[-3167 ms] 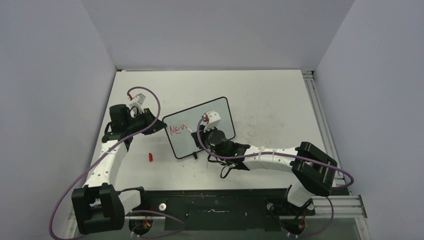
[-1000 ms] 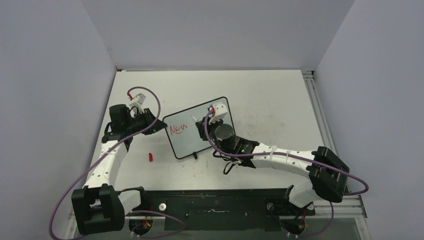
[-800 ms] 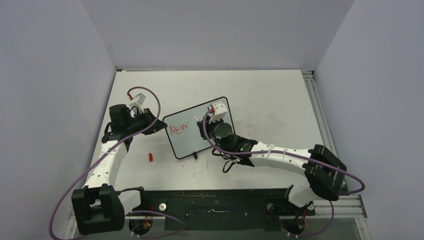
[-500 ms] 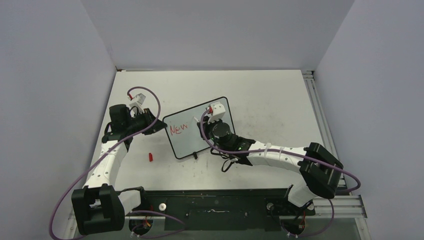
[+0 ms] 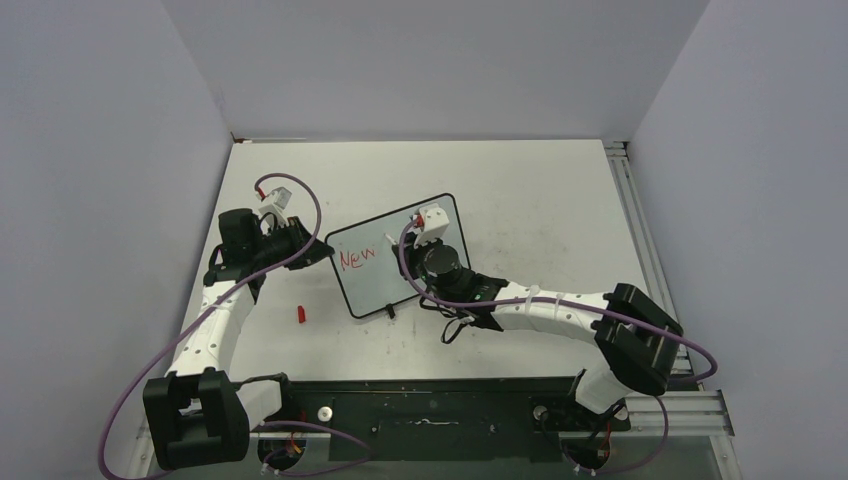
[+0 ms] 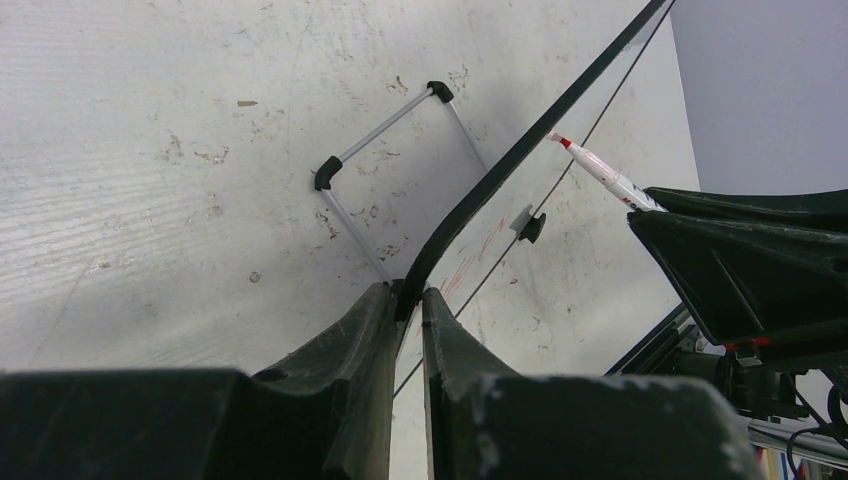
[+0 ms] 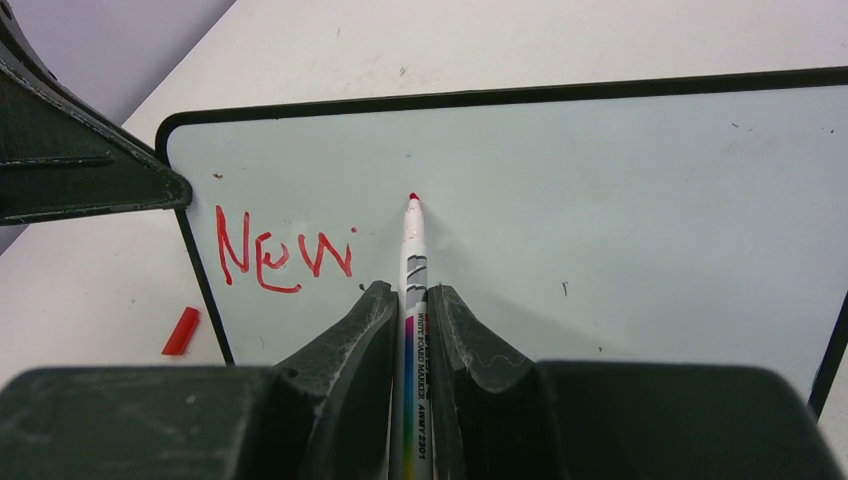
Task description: Write a sentence on the whiteboard
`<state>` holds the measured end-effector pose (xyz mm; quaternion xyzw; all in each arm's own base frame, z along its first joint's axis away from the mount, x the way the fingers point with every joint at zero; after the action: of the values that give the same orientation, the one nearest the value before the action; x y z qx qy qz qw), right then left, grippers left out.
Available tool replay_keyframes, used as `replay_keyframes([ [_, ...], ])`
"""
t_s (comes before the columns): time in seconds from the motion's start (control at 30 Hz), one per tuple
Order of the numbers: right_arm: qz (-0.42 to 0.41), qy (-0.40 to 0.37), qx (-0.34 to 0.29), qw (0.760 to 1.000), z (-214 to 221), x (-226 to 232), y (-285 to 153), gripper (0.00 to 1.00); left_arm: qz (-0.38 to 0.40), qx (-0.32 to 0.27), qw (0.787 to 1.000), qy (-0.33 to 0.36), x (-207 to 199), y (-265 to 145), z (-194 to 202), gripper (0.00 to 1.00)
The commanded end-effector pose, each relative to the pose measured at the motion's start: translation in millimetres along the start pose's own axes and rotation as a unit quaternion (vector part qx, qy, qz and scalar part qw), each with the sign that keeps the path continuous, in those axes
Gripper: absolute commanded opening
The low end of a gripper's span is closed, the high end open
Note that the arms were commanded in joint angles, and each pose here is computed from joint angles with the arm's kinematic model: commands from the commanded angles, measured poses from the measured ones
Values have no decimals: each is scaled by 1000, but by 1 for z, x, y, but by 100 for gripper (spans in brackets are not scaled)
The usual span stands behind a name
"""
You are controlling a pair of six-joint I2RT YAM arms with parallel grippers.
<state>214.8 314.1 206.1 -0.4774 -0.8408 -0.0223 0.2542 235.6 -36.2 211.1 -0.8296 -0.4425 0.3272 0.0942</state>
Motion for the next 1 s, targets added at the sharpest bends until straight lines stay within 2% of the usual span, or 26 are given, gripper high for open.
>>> replay_keyframes([
  [0.0,-4,16,-18,1000,-4,0,1,5,6,-20,1000,17,-4,-3,-11,10],
  [0.53,8,38,26,999,27,-11,-22,5,7,-21,1000,19,-4,-4,-11,10],
  [0.97,-17,42,-11,999,1,7,-33,5,7,-20,1000,19,-5,-4,-11,10],
])
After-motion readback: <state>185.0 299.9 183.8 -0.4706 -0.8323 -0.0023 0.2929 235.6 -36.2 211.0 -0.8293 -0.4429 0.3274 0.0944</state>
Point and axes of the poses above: each gripper's point midway between its finger pads, its own y axis out along the fingers, its own x axis along the line the jaws close on, z = x × y, the point moved 10 cm from there along -y, back along the fingers, and after that the axes turned 14 degrees about y, right-handed, at the moved point
